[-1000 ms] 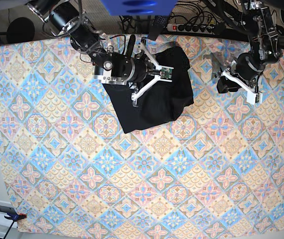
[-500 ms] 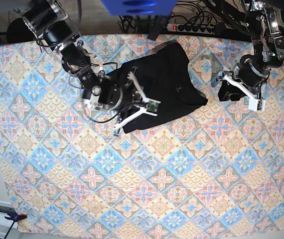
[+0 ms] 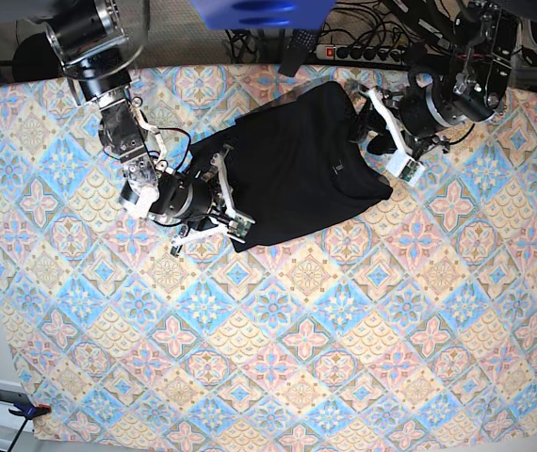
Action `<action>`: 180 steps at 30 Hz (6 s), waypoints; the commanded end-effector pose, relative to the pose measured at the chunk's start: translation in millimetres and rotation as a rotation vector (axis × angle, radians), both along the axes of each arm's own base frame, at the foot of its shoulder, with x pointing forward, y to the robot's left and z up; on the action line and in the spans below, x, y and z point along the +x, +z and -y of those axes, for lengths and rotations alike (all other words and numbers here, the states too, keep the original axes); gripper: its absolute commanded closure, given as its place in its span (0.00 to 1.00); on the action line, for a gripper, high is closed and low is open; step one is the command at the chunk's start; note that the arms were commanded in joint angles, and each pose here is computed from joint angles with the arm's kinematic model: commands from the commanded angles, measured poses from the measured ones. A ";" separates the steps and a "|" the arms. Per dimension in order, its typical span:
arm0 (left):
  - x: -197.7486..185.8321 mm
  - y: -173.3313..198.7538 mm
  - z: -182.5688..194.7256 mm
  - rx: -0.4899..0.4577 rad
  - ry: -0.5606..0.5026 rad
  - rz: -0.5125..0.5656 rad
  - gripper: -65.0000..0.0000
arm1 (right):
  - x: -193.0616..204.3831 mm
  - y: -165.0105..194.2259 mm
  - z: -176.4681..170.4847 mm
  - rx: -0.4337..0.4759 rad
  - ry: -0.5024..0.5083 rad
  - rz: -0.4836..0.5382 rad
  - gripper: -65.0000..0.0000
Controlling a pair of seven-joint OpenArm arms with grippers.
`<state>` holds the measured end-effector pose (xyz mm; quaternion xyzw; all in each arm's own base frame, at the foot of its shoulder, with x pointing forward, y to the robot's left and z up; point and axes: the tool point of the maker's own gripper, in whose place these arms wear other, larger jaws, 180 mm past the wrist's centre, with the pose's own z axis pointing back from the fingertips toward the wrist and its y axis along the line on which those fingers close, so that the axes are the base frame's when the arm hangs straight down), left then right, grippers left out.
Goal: Fold the T-shirt properly
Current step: 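Press the folded end flat with the right gripper and bring the left gripper in, then grasp the bundle's sides with both grippers and square it up, then drag the folded black bundle with the right gripper away from the left gripper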
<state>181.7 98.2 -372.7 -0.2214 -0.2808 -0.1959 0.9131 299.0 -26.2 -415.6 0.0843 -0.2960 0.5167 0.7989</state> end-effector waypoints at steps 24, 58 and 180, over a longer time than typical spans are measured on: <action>-24.5 -71.0 25.2 0.208 -0.245 -0.079 0.99 | 61.1 -14.5 -83.6 0.133 0.065 -0.082 0.94; 144.7 -65.0 2.5 0.319 -0.047 0.170 0.98 | -31.0 -11.9 60.4 -0.346 0.129 0.075 0.94; 59.1 -60.1 -127.2 -0.027 0.762 0.099 0.99 | -3.9 -77.2 110.8 -0.060 -0.367 -0.155 1.00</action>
